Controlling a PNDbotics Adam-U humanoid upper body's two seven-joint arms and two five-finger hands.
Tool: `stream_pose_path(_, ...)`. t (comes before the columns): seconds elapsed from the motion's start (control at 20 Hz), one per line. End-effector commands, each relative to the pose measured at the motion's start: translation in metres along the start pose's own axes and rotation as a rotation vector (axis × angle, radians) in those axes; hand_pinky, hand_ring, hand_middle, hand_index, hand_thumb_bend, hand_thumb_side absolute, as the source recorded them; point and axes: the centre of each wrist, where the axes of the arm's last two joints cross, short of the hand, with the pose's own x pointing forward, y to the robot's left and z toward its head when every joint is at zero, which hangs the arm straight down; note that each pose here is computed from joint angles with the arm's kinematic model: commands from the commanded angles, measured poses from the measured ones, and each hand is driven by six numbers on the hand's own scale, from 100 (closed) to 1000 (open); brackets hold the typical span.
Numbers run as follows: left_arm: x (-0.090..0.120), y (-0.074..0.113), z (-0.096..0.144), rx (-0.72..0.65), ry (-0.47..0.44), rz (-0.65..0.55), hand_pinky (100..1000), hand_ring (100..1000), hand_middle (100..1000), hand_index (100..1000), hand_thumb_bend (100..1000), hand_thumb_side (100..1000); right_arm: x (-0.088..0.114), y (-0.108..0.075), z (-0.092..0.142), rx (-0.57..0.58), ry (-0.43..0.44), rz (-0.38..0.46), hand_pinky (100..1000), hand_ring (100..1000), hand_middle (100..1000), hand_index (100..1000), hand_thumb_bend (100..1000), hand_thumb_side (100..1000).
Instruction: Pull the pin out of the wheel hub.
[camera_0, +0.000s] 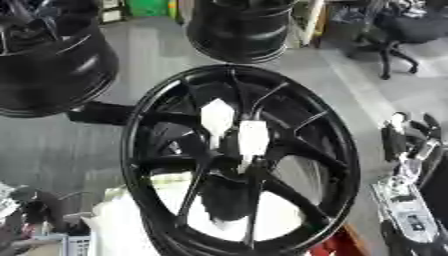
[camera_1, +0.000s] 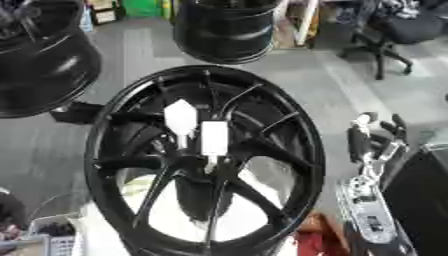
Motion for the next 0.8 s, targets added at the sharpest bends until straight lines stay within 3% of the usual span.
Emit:
stream_pose_path(0.05, 0.017, 0.01, -0.002, 0.012, -0.05, -0.036, 553, 501, 486, 645, 100, 1000, 0.004, -0.002, -0.005, -0.005, -0.024, -0.003, 563, 572, 710, 869, 100, 428)
stream_pose_path(0.2, 0.038, 0.029, -0.004, 0.018, -0.124, -0.086, 552, 503, 487, 646, 100, 956, 0.003, -0.003, -0.006, -0.006, -0.026, 0.001, 563, 572, 710, 869, 100, 429)
stream_pose_path(0.3, 0.061, 0.049, -0.006, 0.023, -0.208, -0.128, 551, 504, 489, 649, 100, 801, 0.002, -0.004, -0.007, -0.008, -0.025, 0.007, 563, 572, 710, 869, 100, 429)
stream_pose_path(0.4, 0.094, 0.075, -0.007, 0.024, -0.328, -0.187, 551, 504, 491, 651, 100, 735, 0.002, -0.005, -0.007, -0.009, -0.027, 0.012, 563, 572, 710, 869, 100, 428)
stream_pose_path(0.45, 0.112, 0.087, -0.008, 0.021, -0.388, -0.219, 554, 505, 495, 656, 100, 619, 0.001, -0.006, -0.007, -0.009, -0.028, 0.014, 563, 572, 710, 869, 100, 428)
stream_pose_path(0.55, 0.158, 0.11, -0.011, 0.009, -0.533, -0.329, 559, 505, 502, 664, 100, 499, 0.001, -0.006, -0.008, -0.007, -0.032, 0.019, 564, 572, 710, 869, 100, 429)
stream_pose_path(0.6, 0.173, 0.119, -0.014, -0.002, -0.579, -0.368, 560, 506, 503, 667, 100, 477, 0.001, -0.006, -0.008, -0.005, -0.035, 0.021, 564, 572, 710, 869, 100, 429)
stream_pose_path(0.65, 0.189, 0.127, -0.018, -0.022, -0.622, -0.416, 568, 507, 513, 678, 100, 377, 0.001, -0.006, -0.008, -0.004, -0.038, 0.022, 564, 572, 710, 869, 100, 429)
stream_pose_path(0.8, 0.226, 0.145, -0.031, -0.102, -0.722, -0.582, 578, 509, 530, 693, 100, 283, 0.001, -0.007, -0.008, 0.0, -0.043, 0.029, 564, 573, 710, 869, 100, 429)
